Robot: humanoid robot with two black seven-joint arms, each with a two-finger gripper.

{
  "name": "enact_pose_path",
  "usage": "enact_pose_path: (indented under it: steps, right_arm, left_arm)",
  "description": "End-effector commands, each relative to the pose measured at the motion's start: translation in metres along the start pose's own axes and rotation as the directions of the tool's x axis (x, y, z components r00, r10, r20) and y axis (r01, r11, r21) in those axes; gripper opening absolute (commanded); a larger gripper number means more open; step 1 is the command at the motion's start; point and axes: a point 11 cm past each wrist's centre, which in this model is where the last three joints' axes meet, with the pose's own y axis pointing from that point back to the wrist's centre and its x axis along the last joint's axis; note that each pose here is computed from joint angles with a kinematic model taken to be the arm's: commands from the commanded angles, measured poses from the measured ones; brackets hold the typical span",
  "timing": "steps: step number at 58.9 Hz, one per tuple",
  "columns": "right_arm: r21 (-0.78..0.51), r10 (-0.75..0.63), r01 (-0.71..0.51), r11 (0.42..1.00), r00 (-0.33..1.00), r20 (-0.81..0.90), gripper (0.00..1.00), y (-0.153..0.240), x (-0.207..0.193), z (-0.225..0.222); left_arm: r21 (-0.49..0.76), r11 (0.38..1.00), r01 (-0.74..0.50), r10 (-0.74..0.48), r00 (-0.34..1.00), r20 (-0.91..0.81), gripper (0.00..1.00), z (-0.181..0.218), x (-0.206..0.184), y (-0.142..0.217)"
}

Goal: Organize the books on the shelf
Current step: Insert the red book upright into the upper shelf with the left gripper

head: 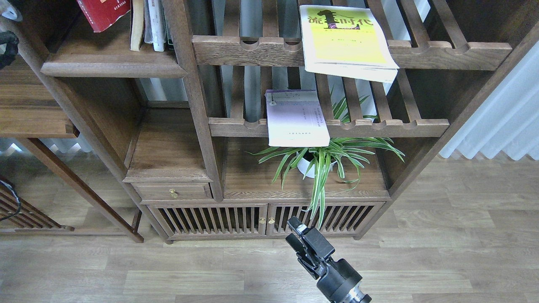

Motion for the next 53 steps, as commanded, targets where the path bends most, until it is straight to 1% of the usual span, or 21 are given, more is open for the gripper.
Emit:
enact_pose_path:
  steps: [1,19,32,40,53]
  right_arm:
    - [0.004,-0.007,0.007,1.000,1.000,-0.002,0.94,-0.002,-0.002,-0.002]
    - [0.007,-0.012,0.012,1.000,1.000,-0.002,0.94,-0.003,-0.003,-0.003]
    - [0.007,-0.013,0.013,1.000,1.000,-0.002,0.94,-0.003,-0.004,-0.003]
    - [0.011,-0.014,0.014,1.000,1.000,-0.001,0.94,-0.003,-0.004,-0.004]
    - [0.014,-0.016,0.016,1.000,1.000,0.003,0.94,-0.003,-0.005,-0.004]
  left_arm:
    - [-0.010,1.000,0.010,-0.010,1.000,-0.022,0.04,-0.002,-0.011,-0.012]
    - [-0.009,1.000,0.001,-0.001,1.000,-0.016,0.04,-0.007,-0.009,-0.012]
    - [0.032,0.999,0.014,-0.016,0.999,0.047,0.04,-0.013,-0.011,-0.012]
    - [0.028,0.999,0.022,-0.024,0.995,0.094,0.04,-0.013,-0.013,-0.013]
    - [0.038,0.999,0.025,-0.030,0.992,0.124,0.04,-0.015,-0.013,-0.012]
